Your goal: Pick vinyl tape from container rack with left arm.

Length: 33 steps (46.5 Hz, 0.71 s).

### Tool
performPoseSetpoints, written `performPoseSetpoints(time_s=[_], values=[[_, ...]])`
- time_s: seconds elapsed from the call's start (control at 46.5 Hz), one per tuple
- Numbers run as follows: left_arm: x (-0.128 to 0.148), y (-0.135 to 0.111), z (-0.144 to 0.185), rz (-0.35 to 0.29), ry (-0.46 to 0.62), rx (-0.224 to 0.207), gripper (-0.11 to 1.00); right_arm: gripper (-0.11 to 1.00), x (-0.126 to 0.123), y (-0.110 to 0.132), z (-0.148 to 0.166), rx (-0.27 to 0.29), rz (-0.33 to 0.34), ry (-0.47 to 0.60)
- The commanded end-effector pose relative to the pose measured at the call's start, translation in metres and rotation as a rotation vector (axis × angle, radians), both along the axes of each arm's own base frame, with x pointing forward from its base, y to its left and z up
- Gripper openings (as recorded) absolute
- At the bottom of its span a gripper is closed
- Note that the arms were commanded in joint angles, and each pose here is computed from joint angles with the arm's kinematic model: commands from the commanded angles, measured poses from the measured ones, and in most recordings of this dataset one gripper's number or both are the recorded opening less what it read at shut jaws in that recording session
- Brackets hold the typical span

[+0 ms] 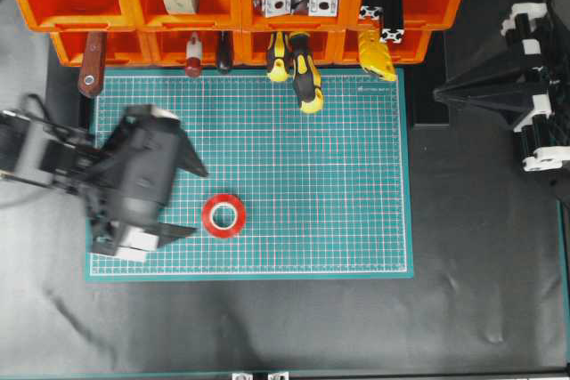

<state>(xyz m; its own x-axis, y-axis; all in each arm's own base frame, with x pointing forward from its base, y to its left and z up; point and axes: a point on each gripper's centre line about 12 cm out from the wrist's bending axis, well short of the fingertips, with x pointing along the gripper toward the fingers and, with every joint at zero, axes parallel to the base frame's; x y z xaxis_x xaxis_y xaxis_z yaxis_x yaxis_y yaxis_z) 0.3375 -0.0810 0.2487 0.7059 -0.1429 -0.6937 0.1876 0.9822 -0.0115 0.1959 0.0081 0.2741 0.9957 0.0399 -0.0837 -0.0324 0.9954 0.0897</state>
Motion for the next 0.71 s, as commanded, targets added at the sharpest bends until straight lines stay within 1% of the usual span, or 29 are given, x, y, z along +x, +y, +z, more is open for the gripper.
performPoseSetpoints(time_s=[0.0, 0.194, 0.366, 0.473, 0.688], values=[[-0.020, 0.004, 0.037, -0.002, -0.116, -0.031, 0.85, 0.01, 0.002, 0.000, 0.011, 0.004, -0.001, -0.032], [-0.061, 0.013, 0.071, -0.007, -0.245, -0.063, 0.84, 0.01, 0.001, 0.000, 0.013, 0.005, -0.001, -0.041], [-0.091, 0.021, 0.093, -0.012, -0.384, -0.099, 0.84, 0.01, 0.000, 0.000, 0.013, 0.005, -0.001, -0.040], [-0.110, 0.026, 0.107, -0.011, -0.454, -0.113, 0.84, 0.01, 0.000, 0.000, 0.013, 0.005, -0.001, -0.040], [-0.139, 0.035, 0.113, -0.005, -0.527, -0.132, 0.84, 0.01, 0.000, 0.000, 0.013, 0.005, -0.001, -0.040]])
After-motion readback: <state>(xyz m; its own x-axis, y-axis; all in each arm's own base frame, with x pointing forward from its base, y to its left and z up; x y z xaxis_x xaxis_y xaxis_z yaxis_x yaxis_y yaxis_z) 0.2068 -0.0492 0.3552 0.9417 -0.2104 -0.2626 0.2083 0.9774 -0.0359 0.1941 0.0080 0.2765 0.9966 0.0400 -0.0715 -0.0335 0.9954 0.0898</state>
